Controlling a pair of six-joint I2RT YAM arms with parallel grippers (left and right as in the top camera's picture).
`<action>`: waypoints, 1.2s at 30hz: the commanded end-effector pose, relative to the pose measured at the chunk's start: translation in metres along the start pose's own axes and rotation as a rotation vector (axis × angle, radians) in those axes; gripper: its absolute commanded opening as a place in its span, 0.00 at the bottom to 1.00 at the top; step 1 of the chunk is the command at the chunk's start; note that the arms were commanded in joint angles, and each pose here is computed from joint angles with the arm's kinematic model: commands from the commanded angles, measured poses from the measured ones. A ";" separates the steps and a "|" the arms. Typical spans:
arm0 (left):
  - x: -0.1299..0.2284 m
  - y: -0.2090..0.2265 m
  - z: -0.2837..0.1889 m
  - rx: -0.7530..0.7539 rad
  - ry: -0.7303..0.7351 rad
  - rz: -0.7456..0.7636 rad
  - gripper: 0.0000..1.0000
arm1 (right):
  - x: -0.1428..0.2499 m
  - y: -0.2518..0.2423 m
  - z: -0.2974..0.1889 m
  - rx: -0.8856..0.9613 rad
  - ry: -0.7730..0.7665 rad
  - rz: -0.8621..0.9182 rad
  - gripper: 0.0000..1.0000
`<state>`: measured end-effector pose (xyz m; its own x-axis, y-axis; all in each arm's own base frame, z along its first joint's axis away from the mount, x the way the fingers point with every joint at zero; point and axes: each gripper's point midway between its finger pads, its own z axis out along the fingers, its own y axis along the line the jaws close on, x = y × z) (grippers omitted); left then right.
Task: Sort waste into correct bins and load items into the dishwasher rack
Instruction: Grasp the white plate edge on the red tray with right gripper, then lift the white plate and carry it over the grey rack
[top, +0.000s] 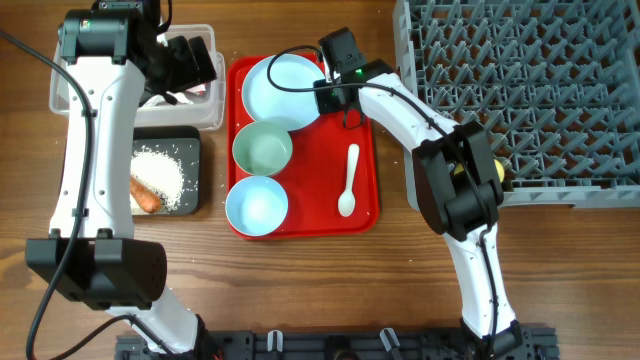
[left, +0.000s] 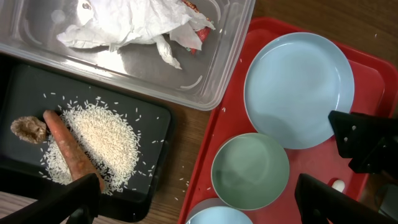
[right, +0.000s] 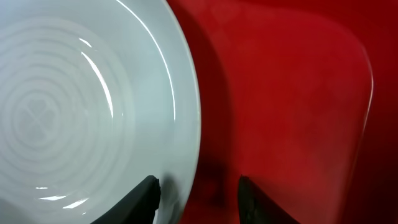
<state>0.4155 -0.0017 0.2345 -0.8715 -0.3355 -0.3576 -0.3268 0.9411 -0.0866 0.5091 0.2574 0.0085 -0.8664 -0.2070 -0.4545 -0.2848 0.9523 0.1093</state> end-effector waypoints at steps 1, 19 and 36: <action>-0.001 -0.003 -0.004 0.016 -0.007 0.004 1.00 | 0.031 -0.018 0.022 0.054 0.111 0.012 0.22; -0.001 -0.003 -0.004 0.016 -0.007 0.004 1.00 | -0.073 -0.097 -0.236 0.193 -0.302 0.189 0.04; -0.001 -0.003 -0.004 0.016 -0.007 0.004 1.00 | -0.029 -0.328 -0.385 1.076 -0.154 0.010 0.04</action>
<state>0.4155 -0.0017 0.2345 -0.8715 -0.3355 -0.3576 -0.3268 0.9411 -0.0866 0.4632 -0.1196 0.3458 -0.6943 -0.1578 -0.7022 0.3970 0.7299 -0.5565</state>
